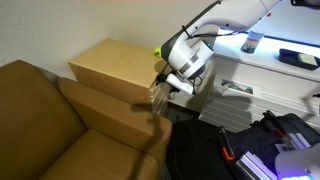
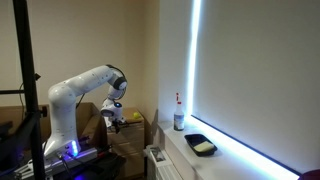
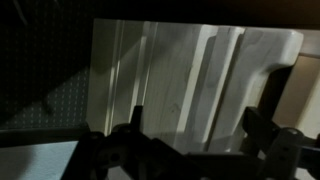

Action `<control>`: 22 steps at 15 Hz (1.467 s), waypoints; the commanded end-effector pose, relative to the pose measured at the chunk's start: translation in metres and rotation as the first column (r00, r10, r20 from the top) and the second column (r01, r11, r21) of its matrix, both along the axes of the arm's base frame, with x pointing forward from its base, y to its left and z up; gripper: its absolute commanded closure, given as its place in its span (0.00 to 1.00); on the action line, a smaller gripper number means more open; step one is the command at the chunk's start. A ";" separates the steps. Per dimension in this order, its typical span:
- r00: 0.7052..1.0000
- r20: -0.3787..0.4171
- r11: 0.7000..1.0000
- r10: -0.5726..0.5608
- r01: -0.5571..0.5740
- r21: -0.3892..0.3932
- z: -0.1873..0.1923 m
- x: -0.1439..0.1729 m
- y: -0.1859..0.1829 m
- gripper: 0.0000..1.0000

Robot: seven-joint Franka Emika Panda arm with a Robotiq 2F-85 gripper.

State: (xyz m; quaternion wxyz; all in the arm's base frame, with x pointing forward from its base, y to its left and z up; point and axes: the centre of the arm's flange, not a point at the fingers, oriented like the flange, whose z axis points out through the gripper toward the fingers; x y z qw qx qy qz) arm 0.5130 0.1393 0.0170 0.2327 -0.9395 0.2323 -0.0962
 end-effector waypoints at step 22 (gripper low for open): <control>0.961 0.053 0.945 -0.273 0.257 0.202 0.033 0.024 -0.099 0.00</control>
